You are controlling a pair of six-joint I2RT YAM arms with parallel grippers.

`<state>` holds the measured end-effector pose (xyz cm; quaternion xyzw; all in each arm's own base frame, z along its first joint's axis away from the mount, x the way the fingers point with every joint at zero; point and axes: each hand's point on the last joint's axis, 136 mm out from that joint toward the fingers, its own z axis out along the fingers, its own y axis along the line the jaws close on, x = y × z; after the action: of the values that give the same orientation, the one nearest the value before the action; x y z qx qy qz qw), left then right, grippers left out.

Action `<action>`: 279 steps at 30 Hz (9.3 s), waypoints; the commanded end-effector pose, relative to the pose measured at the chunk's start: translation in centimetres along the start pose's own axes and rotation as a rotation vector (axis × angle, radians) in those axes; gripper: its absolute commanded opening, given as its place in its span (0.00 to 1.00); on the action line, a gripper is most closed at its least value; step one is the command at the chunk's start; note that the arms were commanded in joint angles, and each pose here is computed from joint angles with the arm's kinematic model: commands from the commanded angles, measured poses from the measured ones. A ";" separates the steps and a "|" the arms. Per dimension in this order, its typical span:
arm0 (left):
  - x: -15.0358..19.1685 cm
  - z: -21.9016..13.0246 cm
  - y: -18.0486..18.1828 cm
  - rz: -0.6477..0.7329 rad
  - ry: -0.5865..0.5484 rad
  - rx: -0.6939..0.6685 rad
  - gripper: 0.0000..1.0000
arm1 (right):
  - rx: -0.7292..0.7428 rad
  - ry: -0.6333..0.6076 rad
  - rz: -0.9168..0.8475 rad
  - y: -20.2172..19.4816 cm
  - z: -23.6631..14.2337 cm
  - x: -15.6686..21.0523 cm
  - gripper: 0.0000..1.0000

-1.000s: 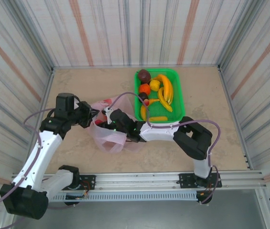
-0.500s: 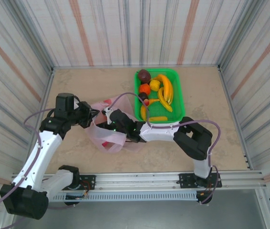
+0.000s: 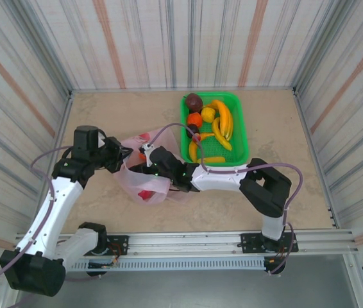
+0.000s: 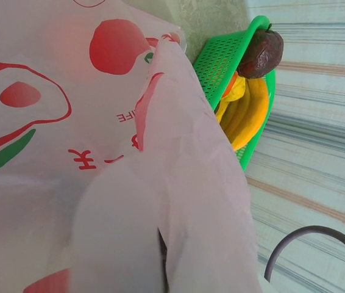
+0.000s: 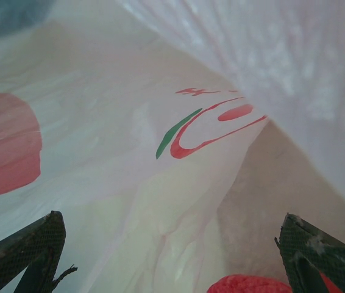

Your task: Place the fake fruits into the plastic bag and tie a complex knot

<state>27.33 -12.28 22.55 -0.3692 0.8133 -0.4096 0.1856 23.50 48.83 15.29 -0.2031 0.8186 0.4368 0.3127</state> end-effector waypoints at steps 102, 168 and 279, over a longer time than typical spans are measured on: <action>-0.6 0.1 1.5 0.013 -0.001 -0.036 0.00 | 0.612 0.171 0.479 -27.4 -11.9 -8.8 0.36; 0.8 -0.9 4.2 0.178 0.047 -0.141 0.01 | 0.152 0.003 -0.266 -0.9 -0.1 -1.5 0.35; 0.2 -0.1 1.7 0.248 0.072 -0.080 0.01 | 0.651 0.046 -0.390 -24.5 -15.6 -18.4 0.99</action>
<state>26.38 -11.87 21.03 -0.2668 0.8716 -0.3660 0.1874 45.03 23.18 20.58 -0.2025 0.8784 0.0767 0.4261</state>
